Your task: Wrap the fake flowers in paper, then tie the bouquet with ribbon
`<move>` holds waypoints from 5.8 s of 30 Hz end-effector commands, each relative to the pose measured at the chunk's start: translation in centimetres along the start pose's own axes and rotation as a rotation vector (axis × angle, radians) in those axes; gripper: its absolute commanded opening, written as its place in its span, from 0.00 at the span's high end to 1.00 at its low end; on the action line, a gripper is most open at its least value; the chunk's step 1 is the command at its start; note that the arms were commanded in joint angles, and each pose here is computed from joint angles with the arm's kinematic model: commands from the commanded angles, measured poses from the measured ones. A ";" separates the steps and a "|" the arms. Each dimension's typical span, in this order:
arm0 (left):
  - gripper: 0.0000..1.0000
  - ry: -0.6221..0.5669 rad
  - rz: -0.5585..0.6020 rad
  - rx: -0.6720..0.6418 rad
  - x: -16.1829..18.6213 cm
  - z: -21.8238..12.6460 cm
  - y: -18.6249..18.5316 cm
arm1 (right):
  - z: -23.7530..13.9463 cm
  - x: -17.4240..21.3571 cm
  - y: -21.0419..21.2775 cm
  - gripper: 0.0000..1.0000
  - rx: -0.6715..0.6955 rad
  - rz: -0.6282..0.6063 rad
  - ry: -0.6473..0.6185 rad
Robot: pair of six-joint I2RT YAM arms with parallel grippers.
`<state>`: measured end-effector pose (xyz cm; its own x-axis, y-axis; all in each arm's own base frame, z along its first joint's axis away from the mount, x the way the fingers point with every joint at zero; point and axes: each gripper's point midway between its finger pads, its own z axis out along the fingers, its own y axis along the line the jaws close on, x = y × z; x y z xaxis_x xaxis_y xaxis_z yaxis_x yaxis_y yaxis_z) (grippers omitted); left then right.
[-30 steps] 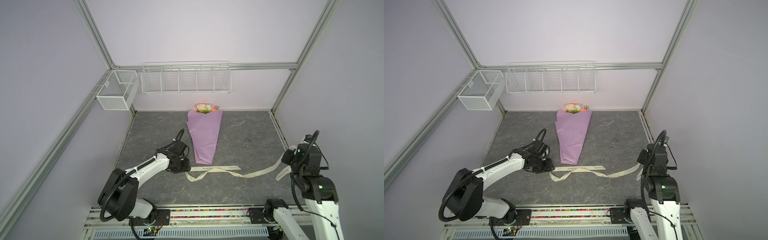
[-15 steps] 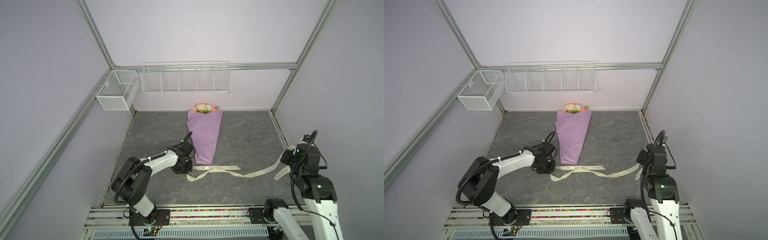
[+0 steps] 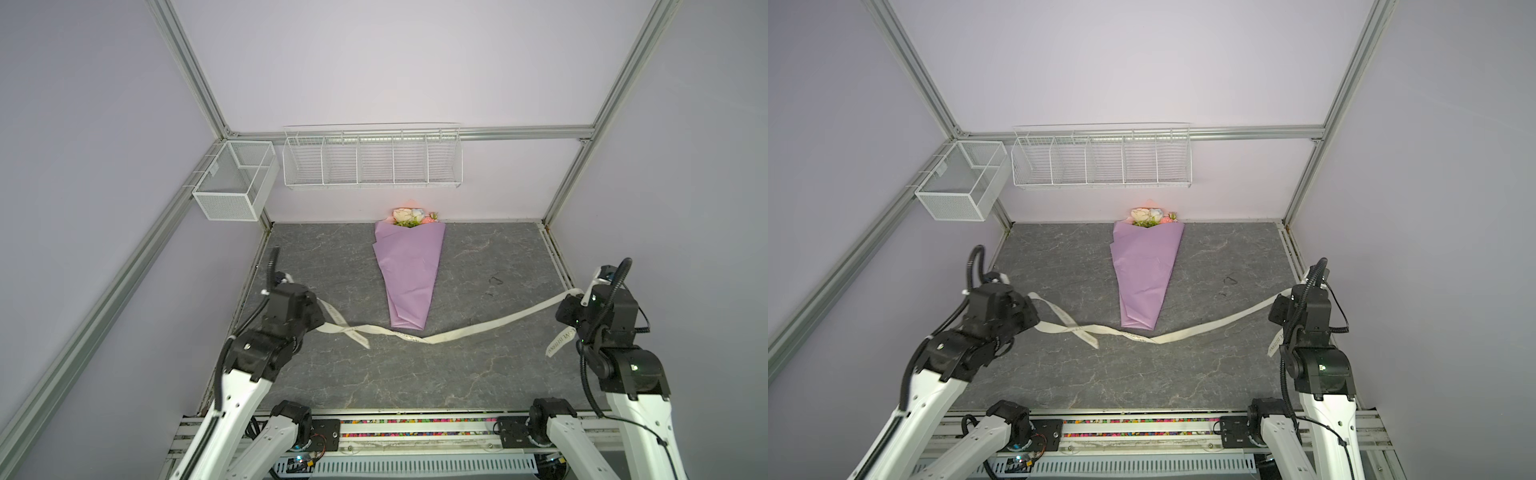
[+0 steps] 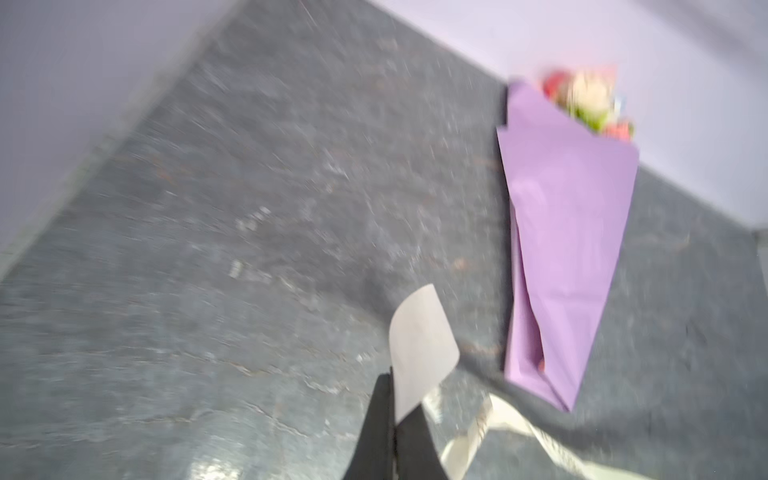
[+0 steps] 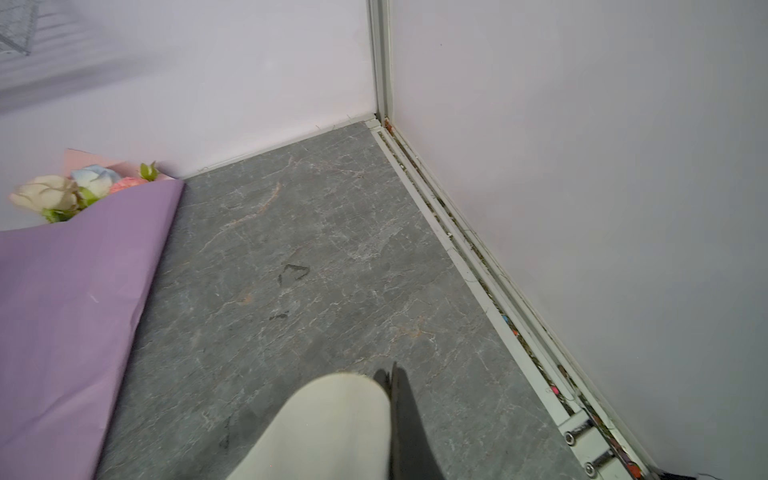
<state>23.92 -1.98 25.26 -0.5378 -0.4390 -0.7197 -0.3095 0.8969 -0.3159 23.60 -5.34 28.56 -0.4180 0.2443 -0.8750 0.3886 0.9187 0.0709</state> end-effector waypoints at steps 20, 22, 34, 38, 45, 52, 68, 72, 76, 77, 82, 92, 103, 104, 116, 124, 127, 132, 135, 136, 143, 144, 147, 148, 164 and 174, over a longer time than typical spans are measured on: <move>1.00 -0.362 0.011 -0.609 -15.7 -6.4 9.8 | 5.5 5.1 3.4 0.94 -0.119 0.068 0.214; 1.00 -0.416 0.020 -0.606 -18.0 -8.0 9.0 | 5.0 4.8 5.5 0.94 -0.234 0.095 0.219; 1.00 -0.102 -0.132 -0.504 -3.9 2.6 11.9 | 6.2 10.6 -1.1 0.94 0.122 -0.036 0.387; 1.00 0.017 -0.193 -0.336 0.6 5.6 10.2 | 6.7 11.1 -1.1 0.94 0.136 -0.021 0.400; 1.00 0.149 -0.376 -0.179 6.0 9.9 8.5 | 7.6 9.7 -2.2 0.94 0.232 -0.035 0.379; 1.00 0.232 -0.449 -0.079 9.4 12.1 7.1 | 8.6 7.8 -3.8 0.94 0.334 -0.126 0.306; 1.00 0.194 -0.532 -0.273 9.9 13.3 12.9 | 13.1 13.0 -2.6 0.94 0.282 -0.144 0.557; 1.00 0.154 -0.547 -0.340 7.0 13.0 14.5 | 14.1 13.2 -3.7 0.93 0.359 -0.210 0.573; 1.00 0.183 -0.517 -0.285 5.3 13.5 13.3 | 14.8 13.4 -5.1 0.90 0.455 -0.297 0.579; 1.00 0.207 -0.511 -0.269 5.4 13.5 12.9 | 15.0 13.4 -5.3 0.88 0.469 -0.313 0.580; 1.00 0.266 -0.505 -0.266 7.1 13.6 12.9 | 16.9 13.9 -2.9 0.73 0.352 -0.223 0.629; 1.00 0.197 -0.447 -0.281 6.1 11.2 13.1 | 12.1 15.1 3.4 0.37 -0.039 0.109 0.642; 1.00 0.207 -0.433 -0.247 5.7 10.8 12.3 | 11.0 20.1 0.5 0.38 0.007 0.359 0.659; 1.00 0.212 -0.427 -0.242 5.7 10.8 12.2 | 11.4 20.5 0.2 0.42 0.007 0.379 0.665; 1.00 0.245 -0.417 -0.226 5.7 11.1 11.8 | 15.9 22.4 -2.7 0.54 0.024 0.473 0.738; 1.00 0.249 -0.418 -0.234 5.8 11.1 11.9 | 17.5 21.5 -7.9 0.57 0.202 0.500 0.720; 1.00 0.260 -0.421 -0.230 6.1 11.3 11.9 | 18.8 21.4 -9.3 0.57 0.212 0.547 0.726; 1.00 0.283 -0.423 -0.229 6.7 11.3 11.9 | 21.2 19.2 -11.0 0.57 0.225 0.498 0.707; 1.00 0.293 -0.435 -0.212 7.4 11.4 11.7 | 22.1 17.4 -10.5 0.57 0.180 0.497 0.700; 1.00 0.298 -0.435 -0.198 7.6 11.5 11.5 | 22.0 17.0 -10.0 0.56 0.152 0.504 0.694; 0.77 0.338 -0.494 -0.154 9.7 11.8 10.9 | 18.9 13.1 -6.0 0.51 0.019 0.455 0.600; 0.74 0.339 -0.493 -0.158 9.7 11.6 10.9 | 18.4 12.2 -5.1 0.49 -0.006 0.438 0.578; 0.54 0.300 -0.485 -0.188 8.8 10.6 11.3 | 16.9 11.1 -2.2 0.45 -0.110 0.410 0.549; 0.46 0.277 -0.481 -0.199 8.1 10.1 11.4 | 16.3 10.9 -1.1 0.45 -0.156 0.411 0.546; 0.35 0.329 -0.193 0.242 3.0 12.8 -3.6 | 12.7 9.1 16.3 0.33 -0.641 0.292 0.574; 0.32 0.556 -0.136 0.590 5.4 19.9 -15.8 | 17.3 12.4 27.2 0.30 -0.768 0.223 0.720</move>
<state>39.00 -14.69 11.79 -0.8776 -0.4091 -0.2499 -0.1377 0.7144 -0.6861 41.38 15.52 11.31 -0.8878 0.3186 -0.3322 0.0242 0.7531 0.6575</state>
